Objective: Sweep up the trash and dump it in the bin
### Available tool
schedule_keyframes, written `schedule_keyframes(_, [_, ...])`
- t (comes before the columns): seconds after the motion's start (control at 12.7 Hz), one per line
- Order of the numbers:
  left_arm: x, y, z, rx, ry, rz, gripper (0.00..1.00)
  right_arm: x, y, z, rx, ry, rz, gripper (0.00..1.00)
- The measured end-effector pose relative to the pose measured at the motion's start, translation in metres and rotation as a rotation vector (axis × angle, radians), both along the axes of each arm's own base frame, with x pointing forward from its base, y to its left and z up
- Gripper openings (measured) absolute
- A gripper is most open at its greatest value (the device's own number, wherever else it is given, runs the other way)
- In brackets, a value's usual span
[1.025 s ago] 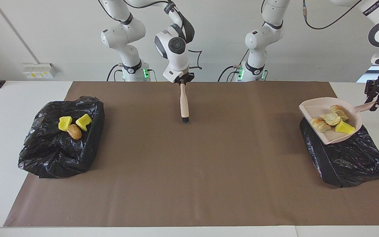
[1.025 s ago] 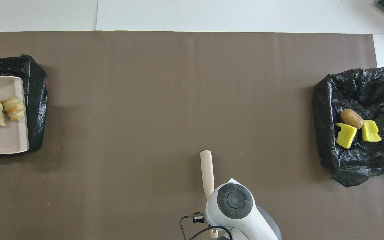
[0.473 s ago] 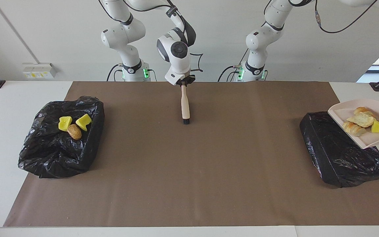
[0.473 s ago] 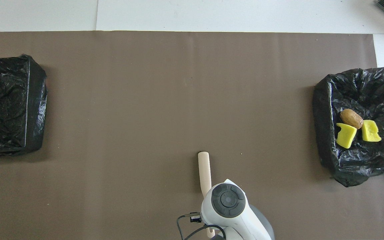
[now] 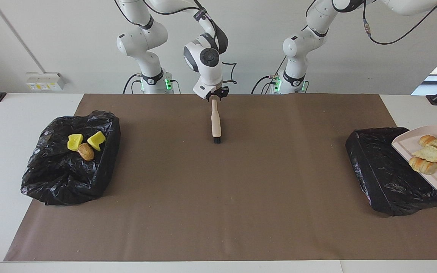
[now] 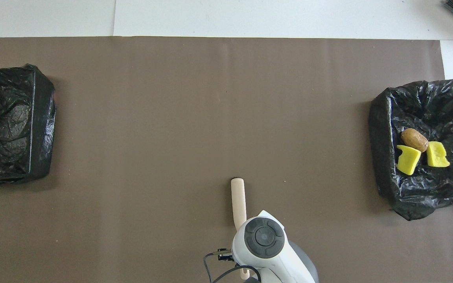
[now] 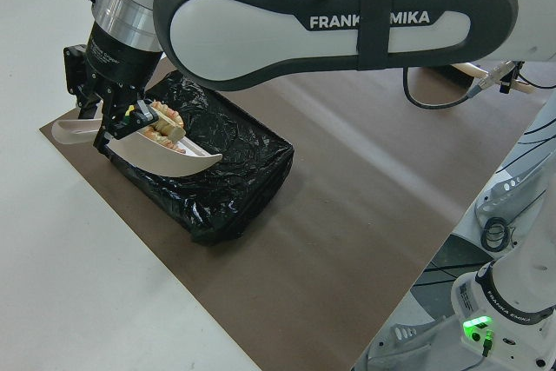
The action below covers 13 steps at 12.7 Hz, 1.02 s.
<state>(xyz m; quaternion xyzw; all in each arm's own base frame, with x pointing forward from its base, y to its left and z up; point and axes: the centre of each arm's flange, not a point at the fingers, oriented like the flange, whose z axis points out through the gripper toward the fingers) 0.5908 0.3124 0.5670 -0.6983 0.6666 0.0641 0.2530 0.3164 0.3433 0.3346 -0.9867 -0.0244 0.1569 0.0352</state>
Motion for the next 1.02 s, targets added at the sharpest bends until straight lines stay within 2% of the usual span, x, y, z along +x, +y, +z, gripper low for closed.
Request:
schedule_keyframes(0.16, [0.006, -0.011, 0.001, 0.059, 0.022, -0.02, 0.33, 0.014, 0.003, 0.017, 0.022, -0.015, -0.013, 0.97])
schedule_keyframes(0.24, [0.008, -0.014, 0.001, 0.086, 0.032, -0.025, 0.33, 0.025, 0.002, 0.028, 0.031, -0.018, -0.027, 1.0])
schedule_keyframes(0.47, [0.012, -0.021, 0.005, 0.169, 0.059, -0.048, 0.33, 0.071, -0.023, 0.066, 0.061, -0.027, -0.093, 1.0])
schedule_keyframes(0.71, [0.016, -0.029, 0.018, 0.244, 0.065, -0.074, 0.33, 0.118, -0.057, 0.104, 0.104, -0.082, -0.183, 1.0])
schedule_keyframes(1.02, [0.007, -0.043, 0.055, 0.265, 0.047, -0.06, 0.33, 0.163, -0.106, 0.145, 0.129, -0.143, -0.289, 1.0])
